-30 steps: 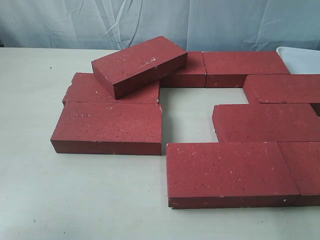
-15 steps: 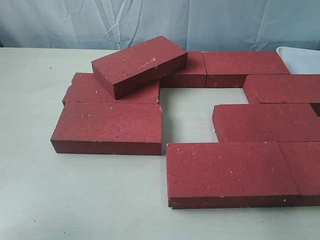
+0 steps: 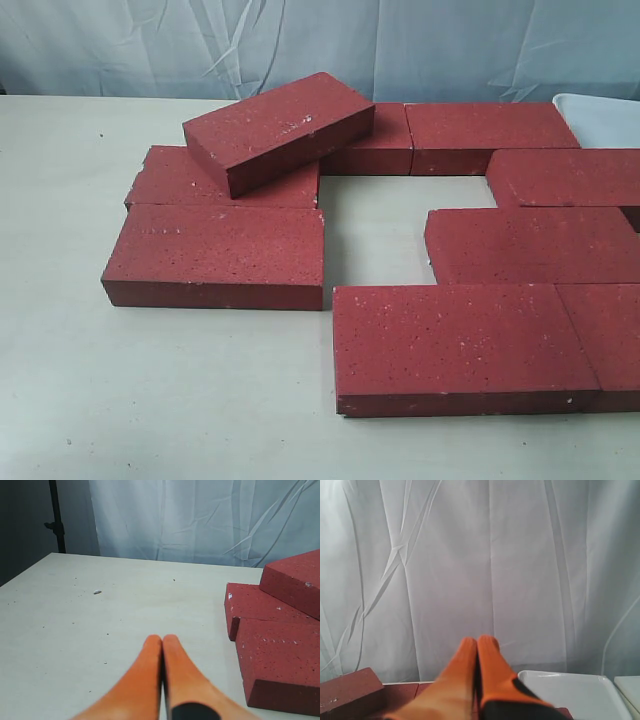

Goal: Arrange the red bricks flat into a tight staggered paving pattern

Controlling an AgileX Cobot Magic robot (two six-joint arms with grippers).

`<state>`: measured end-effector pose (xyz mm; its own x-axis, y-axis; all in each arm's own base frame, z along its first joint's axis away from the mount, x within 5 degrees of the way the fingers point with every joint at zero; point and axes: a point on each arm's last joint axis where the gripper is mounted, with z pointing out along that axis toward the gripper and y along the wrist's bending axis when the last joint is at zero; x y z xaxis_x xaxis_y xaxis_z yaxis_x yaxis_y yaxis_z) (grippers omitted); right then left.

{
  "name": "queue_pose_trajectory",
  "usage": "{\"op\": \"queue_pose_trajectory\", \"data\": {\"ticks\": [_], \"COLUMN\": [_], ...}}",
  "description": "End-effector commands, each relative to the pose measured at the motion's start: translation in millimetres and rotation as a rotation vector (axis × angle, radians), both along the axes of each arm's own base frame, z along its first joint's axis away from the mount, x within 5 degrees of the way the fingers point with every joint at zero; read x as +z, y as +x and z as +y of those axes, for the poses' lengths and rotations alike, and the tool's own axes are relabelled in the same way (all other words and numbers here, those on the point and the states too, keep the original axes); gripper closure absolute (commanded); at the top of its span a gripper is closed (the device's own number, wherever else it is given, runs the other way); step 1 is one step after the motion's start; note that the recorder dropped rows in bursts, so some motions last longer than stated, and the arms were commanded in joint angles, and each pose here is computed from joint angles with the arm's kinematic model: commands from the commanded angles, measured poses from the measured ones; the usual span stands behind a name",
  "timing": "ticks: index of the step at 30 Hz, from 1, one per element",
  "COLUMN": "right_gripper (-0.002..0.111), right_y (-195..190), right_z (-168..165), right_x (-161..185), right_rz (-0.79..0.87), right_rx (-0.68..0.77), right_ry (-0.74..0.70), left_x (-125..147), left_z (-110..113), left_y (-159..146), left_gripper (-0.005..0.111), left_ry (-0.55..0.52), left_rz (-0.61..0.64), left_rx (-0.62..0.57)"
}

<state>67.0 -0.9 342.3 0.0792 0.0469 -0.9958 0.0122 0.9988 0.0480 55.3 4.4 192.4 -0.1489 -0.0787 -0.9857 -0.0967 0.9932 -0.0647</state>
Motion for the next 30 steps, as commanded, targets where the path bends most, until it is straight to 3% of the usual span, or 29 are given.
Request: {"op": "queue_pose_trajectory", "data": {"ticks": [1, 9, 21, 30], "right_gripper": [0.108, 0.108, 0.108, 0.108], "right_y": [0.5, 11.5, 64.2, 99.5], "right_z": [0.1, -0.6, -1.4, 1.9], "right_x": [-1.1, -5.8, -3.1, -26.5], "right_rz": [0.029, 0.095, 0.411, 0.585], "right_rx": [0.001, -0.004, 0.004, 0.032], "right_ry": [-0.012, -0.032, -0.021, 0.079], "left_x": [-0.1, -0.1, -0.1, 0.8], "left_z": [0.2, 0.2, 0.2, 0.6], "left_y": [0.1, 0.1, 0.1, 0.2], "left_gripper": [0.107, 0.107, 0.107, 0.107], "left_ry": [0.0, 0.0, 0.0, 0.021], "left_rz": [-0.013, -0.013, -0.013, -0.022], "left_rx": [0.003, 0.003, 0.003, 0.005]}}
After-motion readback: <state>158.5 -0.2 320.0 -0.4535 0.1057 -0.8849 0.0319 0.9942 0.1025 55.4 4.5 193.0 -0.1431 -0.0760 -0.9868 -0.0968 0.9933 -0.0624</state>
